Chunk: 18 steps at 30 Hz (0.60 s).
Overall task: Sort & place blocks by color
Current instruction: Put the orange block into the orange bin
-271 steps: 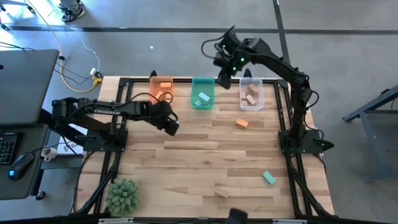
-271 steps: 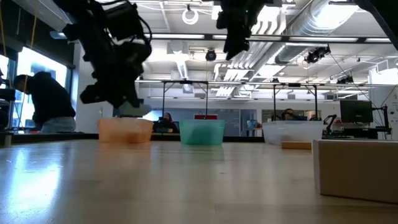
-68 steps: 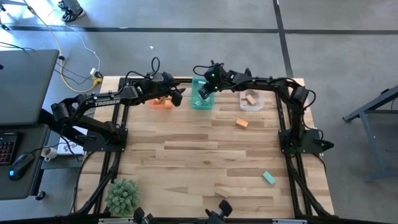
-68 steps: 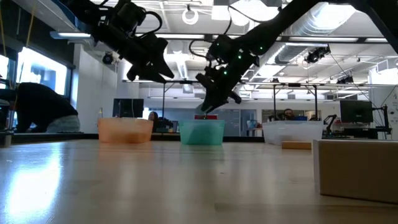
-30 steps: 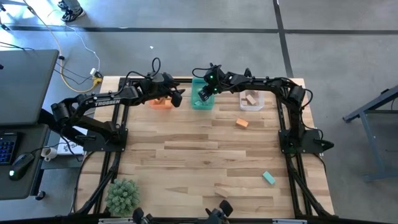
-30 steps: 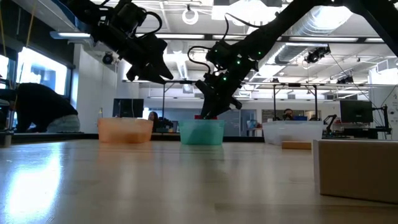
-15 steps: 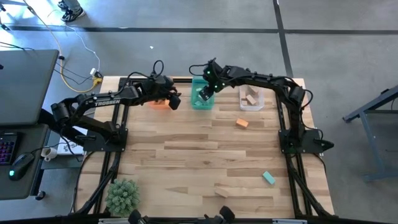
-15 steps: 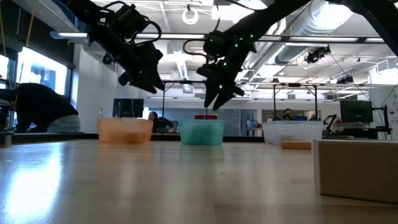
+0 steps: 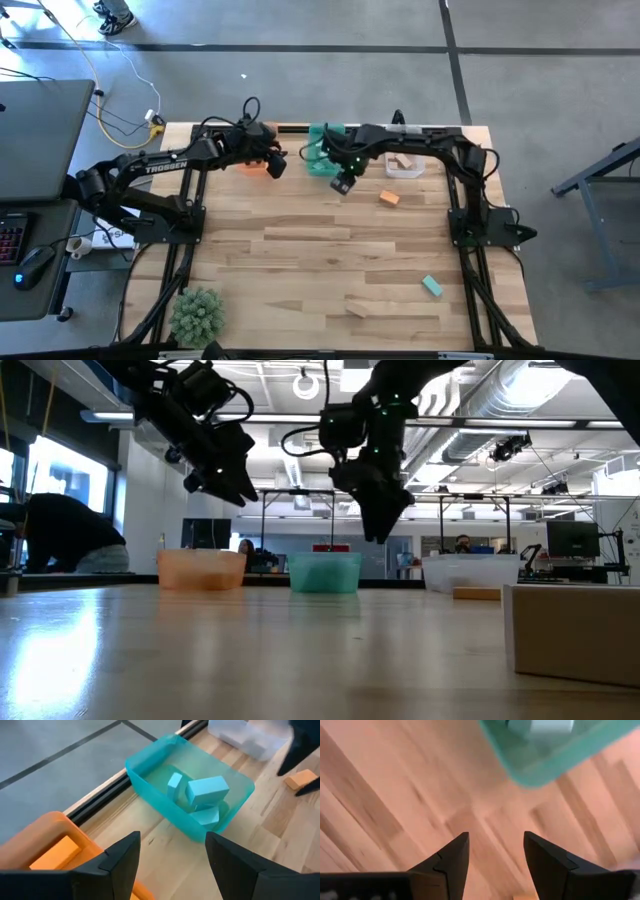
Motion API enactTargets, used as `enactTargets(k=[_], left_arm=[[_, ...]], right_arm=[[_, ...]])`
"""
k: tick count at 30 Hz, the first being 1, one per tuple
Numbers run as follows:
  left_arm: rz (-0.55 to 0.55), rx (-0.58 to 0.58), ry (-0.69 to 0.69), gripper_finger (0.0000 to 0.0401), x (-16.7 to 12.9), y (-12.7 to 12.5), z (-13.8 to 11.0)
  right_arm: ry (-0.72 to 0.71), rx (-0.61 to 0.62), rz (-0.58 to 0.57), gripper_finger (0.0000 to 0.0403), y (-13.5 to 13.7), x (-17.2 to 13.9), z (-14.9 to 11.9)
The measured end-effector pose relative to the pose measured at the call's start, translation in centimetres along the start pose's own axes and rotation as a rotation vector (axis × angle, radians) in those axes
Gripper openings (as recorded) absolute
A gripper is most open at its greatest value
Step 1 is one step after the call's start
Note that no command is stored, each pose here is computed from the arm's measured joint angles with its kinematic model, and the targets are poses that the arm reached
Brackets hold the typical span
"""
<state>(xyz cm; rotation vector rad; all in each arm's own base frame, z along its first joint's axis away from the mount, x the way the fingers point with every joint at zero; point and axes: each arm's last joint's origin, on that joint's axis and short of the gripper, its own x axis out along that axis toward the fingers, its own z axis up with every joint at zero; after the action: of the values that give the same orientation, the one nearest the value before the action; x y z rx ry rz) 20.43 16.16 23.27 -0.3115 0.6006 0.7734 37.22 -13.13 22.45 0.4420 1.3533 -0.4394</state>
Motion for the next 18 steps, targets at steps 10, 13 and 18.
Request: enactTargets(k=[10,13,18], left_arm=[[-0.017,0.057,0.024,0.0211,-0.1,-0.6,-0.3],[-0.023,0.065,0.027,0.0211,-0.1,-0.8,-0.4],[-0.033,0.073,0.028,0.0211,-0.1,-1.1,-0.4]], right_arm=[[0.16,-0.132,-0.173,0.0172,3.7,-0.2,-3.2],[0.207,-0.155,-0.257,0.0172,4.5,-0.4,-4.2],[0.264,-0.186,-0.386,0.0172,5.3,-0.9,-5.7]])
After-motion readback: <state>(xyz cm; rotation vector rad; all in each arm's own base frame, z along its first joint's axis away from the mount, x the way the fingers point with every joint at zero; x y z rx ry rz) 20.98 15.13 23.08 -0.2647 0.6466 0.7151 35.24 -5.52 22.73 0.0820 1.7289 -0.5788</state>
